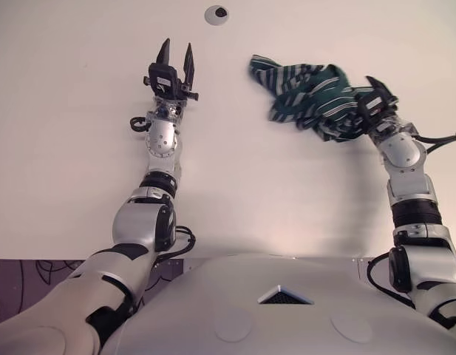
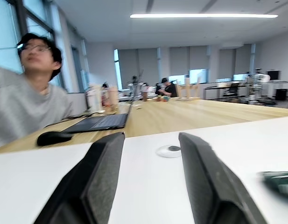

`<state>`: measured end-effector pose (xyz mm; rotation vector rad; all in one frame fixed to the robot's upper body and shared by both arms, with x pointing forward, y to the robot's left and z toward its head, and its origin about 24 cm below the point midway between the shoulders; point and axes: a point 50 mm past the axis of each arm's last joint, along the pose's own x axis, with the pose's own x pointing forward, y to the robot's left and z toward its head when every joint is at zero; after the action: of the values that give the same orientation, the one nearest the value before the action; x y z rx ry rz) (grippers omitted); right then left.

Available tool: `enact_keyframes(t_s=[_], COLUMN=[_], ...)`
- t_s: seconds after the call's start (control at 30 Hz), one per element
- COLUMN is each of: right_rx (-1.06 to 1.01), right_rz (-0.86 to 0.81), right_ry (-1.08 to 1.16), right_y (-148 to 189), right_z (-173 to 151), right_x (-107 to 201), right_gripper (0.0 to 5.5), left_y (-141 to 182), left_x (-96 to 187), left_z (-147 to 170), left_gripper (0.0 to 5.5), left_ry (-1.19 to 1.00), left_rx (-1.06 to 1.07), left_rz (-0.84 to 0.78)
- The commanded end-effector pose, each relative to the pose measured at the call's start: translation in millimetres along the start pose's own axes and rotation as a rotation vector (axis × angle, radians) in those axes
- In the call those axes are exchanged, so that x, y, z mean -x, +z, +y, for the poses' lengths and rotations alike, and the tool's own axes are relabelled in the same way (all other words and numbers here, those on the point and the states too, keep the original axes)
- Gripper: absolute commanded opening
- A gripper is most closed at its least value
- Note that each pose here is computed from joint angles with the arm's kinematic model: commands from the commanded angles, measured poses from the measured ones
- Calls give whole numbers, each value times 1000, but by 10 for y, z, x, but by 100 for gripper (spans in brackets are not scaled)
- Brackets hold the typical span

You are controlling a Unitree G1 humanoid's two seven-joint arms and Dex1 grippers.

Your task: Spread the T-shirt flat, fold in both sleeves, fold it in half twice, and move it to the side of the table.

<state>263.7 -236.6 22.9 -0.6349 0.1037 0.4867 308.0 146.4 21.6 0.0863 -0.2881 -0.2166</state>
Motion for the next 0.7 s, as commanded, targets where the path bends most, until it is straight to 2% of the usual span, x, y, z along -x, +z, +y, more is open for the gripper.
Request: enact_keyframes(t_s=[0.03,0.1,0.23,0.43,0.53,0.7], right_rx=[-51,-74,-95,-102,-123,-112], right_rz=[-87,-124,-133,-21,-8,-8], right_ry=[308,382,410,366,350,288], right_y=[217,349,466,255,206,165], right_z=[251,304,361,436,440,379], right_x=[249,341,405,363,346,312], right_gripper=[304,304,304,304,304,304], left_y=[80,127,139,361,315,59], left_x=[61,100,342,790,912,953], left_z=[101,107,-112,-166,-236,-292], left_gripper=[209,209,209,209,209,209], left_ry=[-145,-237,-553,-854,-910,-820], left_rx=[-9,-10,68,287,272,222], left_rz=[-45,-64,-22,33,112,315])
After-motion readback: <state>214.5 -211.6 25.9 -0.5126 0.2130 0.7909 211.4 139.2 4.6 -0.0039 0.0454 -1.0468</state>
